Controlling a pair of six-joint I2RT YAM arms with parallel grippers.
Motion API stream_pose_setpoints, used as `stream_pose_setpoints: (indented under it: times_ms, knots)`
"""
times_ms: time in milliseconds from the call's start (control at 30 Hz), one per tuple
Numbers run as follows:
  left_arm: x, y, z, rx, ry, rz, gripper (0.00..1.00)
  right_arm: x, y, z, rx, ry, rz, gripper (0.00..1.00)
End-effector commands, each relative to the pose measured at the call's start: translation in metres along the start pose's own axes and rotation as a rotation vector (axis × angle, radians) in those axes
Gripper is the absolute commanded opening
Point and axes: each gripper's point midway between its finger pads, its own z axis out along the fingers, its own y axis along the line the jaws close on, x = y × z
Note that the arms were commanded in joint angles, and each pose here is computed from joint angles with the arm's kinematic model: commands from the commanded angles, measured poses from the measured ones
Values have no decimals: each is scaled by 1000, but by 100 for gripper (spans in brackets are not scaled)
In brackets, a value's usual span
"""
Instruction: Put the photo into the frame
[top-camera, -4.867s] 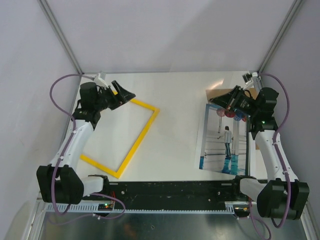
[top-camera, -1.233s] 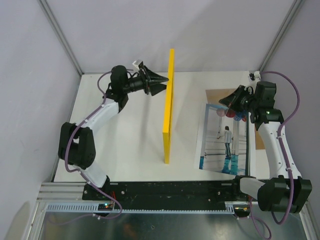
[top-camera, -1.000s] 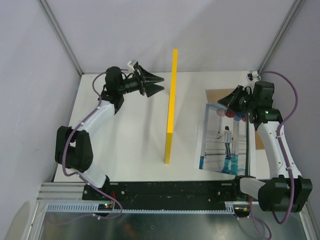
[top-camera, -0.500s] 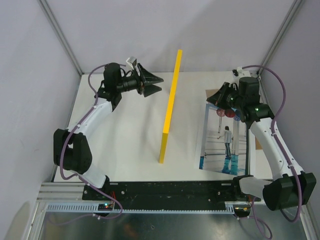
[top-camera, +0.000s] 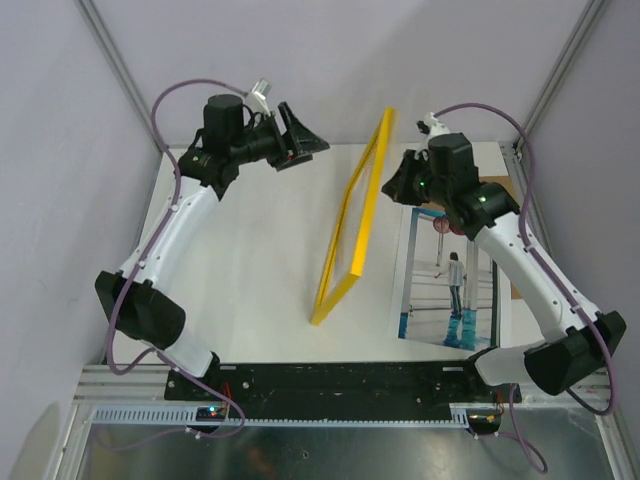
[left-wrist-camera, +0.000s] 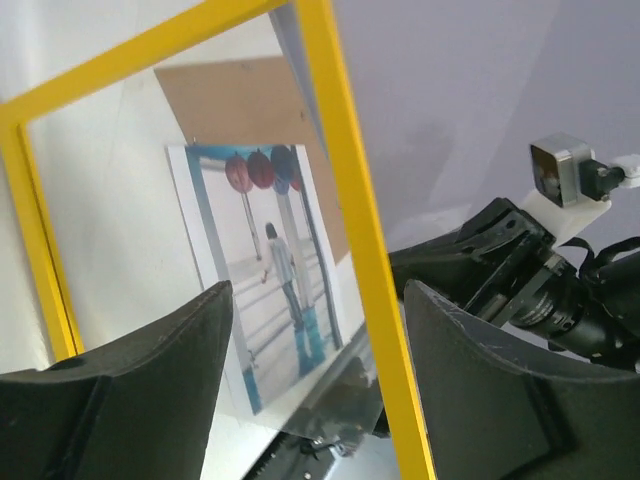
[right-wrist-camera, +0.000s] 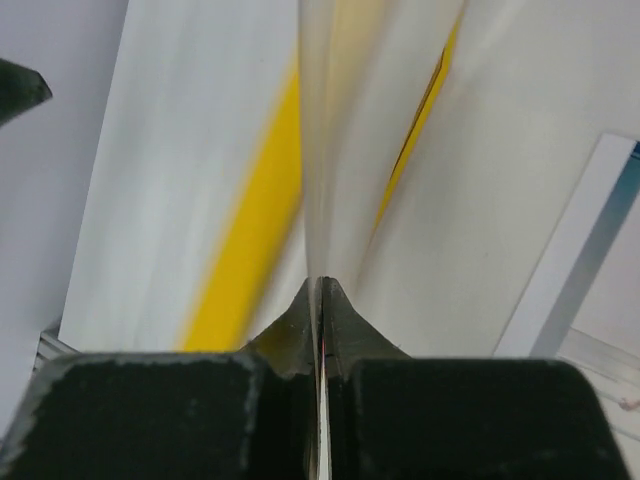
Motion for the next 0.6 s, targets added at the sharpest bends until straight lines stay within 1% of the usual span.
stream_pose_setpoints:
  times_ms: [0, 200, 367, 500, 567]
  knots:
    - [-1, -6, -1, -118, -21, 202, 74, -23, 29, 7, -11, -62, -42, 0]
    - [8, -1, 6, -178, 6, 264, 75, -22, 58, 26, -47, -35, -57, 0]
    - [6, 15, 4, -261, 4, 289, 77, -19, 74, 36, -51, -34, -67, 0]
    - [8, 30, 5, -314, 2, 274, 79, -17, 97, 38, -110, -34, -68, 0]
    - [9, 35, 7, -329, 3, 257, 80, -11, 111, 40, -180, -11, -50, 0]
